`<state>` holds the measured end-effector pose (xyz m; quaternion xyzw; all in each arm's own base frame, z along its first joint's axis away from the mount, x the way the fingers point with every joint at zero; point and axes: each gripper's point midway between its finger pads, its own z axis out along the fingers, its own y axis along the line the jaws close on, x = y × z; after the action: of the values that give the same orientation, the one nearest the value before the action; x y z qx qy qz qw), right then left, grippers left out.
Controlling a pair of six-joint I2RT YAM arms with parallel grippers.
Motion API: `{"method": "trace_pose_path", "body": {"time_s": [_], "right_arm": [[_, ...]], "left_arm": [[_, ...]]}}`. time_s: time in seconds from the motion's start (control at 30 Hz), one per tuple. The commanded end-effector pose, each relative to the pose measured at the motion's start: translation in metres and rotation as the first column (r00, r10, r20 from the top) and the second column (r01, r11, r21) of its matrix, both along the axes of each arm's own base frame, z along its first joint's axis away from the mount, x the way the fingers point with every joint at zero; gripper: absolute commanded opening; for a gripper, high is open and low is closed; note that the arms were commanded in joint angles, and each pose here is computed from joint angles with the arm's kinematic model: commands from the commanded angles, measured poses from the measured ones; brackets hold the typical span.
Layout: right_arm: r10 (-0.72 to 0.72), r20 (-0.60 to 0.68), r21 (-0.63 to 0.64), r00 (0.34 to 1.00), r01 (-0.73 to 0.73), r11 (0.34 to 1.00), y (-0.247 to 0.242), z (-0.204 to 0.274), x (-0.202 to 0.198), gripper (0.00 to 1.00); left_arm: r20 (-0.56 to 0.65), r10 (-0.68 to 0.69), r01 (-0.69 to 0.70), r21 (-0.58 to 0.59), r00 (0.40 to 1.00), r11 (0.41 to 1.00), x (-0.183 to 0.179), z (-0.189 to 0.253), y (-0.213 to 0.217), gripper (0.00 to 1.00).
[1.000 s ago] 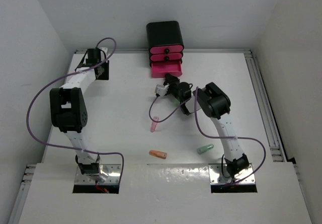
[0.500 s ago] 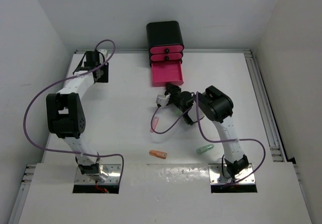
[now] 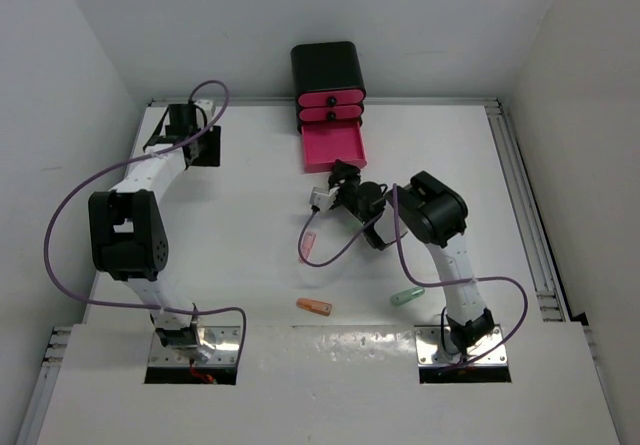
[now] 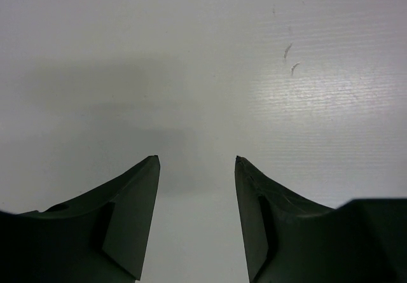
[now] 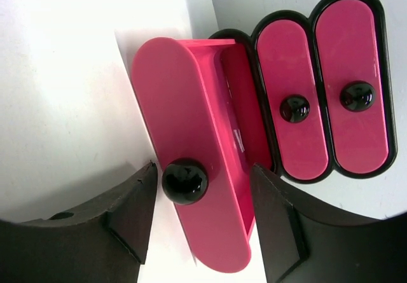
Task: Sort the stationery into containers
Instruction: Open the drawer in the storage box, then pick up the stationery from the center of the board.
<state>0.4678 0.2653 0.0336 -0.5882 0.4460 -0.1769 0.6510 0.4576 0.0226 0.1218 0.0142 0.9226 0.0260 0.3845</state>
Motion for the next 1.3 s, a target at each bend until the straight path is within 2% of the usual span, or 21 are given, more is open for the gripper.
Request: {"method": "trace_pose_path", "body": {"time_s": [0.0, 0.07, 0.23, 0.37, 0.47, 0.53, 0.57, 0.6, 0.63, 0.67, 0.7, 0.73, 0.77, 0.87, 0.97, 1.0, 1.03, 1.07, 1.13, 1.2, 1.27], "right_arm": [[0.009, -0.034, 0.047, 0.999, -0.007, 0.999, 0.003, 0.008, -0.009, 0.6], [0.021, -0.056, 0.063, 0.998, -0.017, 0.998, 0.002, 0.01, -0.014, 0.62], [0.13, -0.243, 0.095, 0.961, -0.109, 0.989, 0.006, -0.001, -0.052, 0.68], [0.155, -0.29, 0.127, 0.944, -0.123, 0.984, 0.006, 0.001, -0.069, 0.7], [0.136, -0.322, 0.18, 0.937, -0.081, 0.98, 0.002, 0.014, -0.073, 0.71], [0.092, -0.448, 0.231, 0.889, 0.016, 0.973, -0.005, 0.011, -0.074, 0.7], [0.104, -0.443, 0.295, 0.89, 0.035, 0.955, 0.0, 0.046, -0.063, 0.7], [0.071, -0.592, 0.256, 0.803, 0.104, 0.961, -0.007, 0.029, -0.072, 0.69], [0.076, -0.684, 0.306, 0.725, 0.191, 0.933, -0.007, 0.034, -0.073, 0.68], [0.097, -0.697, 0.357, 0.71, 0.226, 0.906, -0.006, 0.068, -0.06, 0.67], [0.071, -0.774, 0.327, 0.63, 0.3, 0.896, -0.014, 0.06, -0.069, 0.65], [0.077, -0.809, 0.356, 0.583, 0.382, 0.852, -0.019, 0.067, -0.071, 0.65], [0.049, -0.827, 0.35, 0.56, 0.443, 0.825, -0.034, 0.067, -0.072, 0.65], [0.004, -0.859, 0.336, 0.512, 0.557, 0.76, -0.067, 0.077, -0.092, 0.65], [-0.057, -0.885, 0.289, 0.462, 0.64, 0.712, -0.098, 0.081, -0.119, 0.66], [-0.104, -0.902, 0.234, 0.418, 0.678, 0.697, -0.11, 0.073, -0.131, 0.67], [-0.111, -0.892, 0.254, 0.438, 0.69, 0.678, -0.12, 0.087, -0.136, 0.68], [-0.14, -0.911, 0.201, 0.388, 0.714, 0.671, -0.131, 0.076, -0.15, 0.68], [-0.156, -0.906, 0.206, 0.394, 0.731, 0.65, -0.143, 0.085, -0.162, 0.69], [-0.178, -0.92, 0.158, 0.349, 0.747, 0.646, -0.152, 0.076, -0.179, 0.71], [-0.184, -0.923, 0.15, 0.339, 0.754, 0.639, -0.158, 0.078, -0.191, 0.72]], "left_arm": [[0.076, -0.028, 0.029, -0.015, 0.997, 0.999, 0.003, 0.027, -0.006, 0.57], [0.079, -0.029, 0.03, -0.016, 0.996, 0.999, 0.002, 0.028, -0.007, 0.57], [0.073, -0.054, 0.054, 0.0, 0.996, 0.999, -0.003, 0.026, -0.005, 0.57], [0.083, -0.064, 0.065, -0.009, 0.995, 0.998, -0.009, 0.027, -0.007, 0.57], [0.093, -0.084, 0.087, -0.03, 0.992, 0.996, -0.017, 0.028, -0.012, 0.56], [0.091, -0.14, 0.146, -0.066, 0.986, 0.987, -0.028, 0.025, -0.024, 0.52], [0.096, -0.22, 0.23, -0.119, 0.971, 0.966, -0.034, 0.025, -0.044, 0.51], [0.09, -0.266, 0.276, -0.14, 0.96, 0.951, -0.042, 0.023, -0.056, 0.49], [0.079, -0.321, 0.33, -0.148, 0.944, 0.932, -0.052, 0.021, -0.067, 0.48], [0.082, -0.424, 0.432, -0.184, 0.902, 0.883, -0.071, 0.018, -0.1, 0.47], [0.083, -0.468, 0.475, -0.19, 0.88, 0.859, -0.081, 0.018, -0.114, 0.47], [0.082, -0.506, 0.512, -0.193, 0.859, 0.837, -0.091, 0.015, -0.128, 0.47], [0.081, -0.571, 0.575, -0.189, 0.817, 0.796, -0.111, 0.011, -0.149, 0.47], [0.092, -0.665, 0.67, -0.166, 0.741, 0.723, -0.141, 0.006, -0.186, 0.47], [0.072, -0.717, 0.717, -0.165, 0.693, 0.677, -0.164, -0.01, -0.21, 0.47], [0.061, -0.728, 0.726, -0.171, 0.683, 0.666, -0.17, -0.016, -0.215, 0.47], [0.064, -0.735, 0.732, -0.18, 0.675, 0.657, -0.172, -0.02, -0.222, 0.47], [0.057, -0.752, 0.748, -0.185, 0.656, 0.638, -0.178, -0.024, -0.233, 0.47], [0.035, -0.76, 0.749, -0.208, 0.649, 0.629, -0.183, -0.035, -0.244, 0.46], [0.016, -0.779, 0.761, -0.231, 0.626, 0.607, -0.191, -0.041, -0.258, 0.47], [-0.014, -0.795, 0.768, -0.251, 0.606, 0.589, -0.2, -0.05, -0.269, 0.49]]}}
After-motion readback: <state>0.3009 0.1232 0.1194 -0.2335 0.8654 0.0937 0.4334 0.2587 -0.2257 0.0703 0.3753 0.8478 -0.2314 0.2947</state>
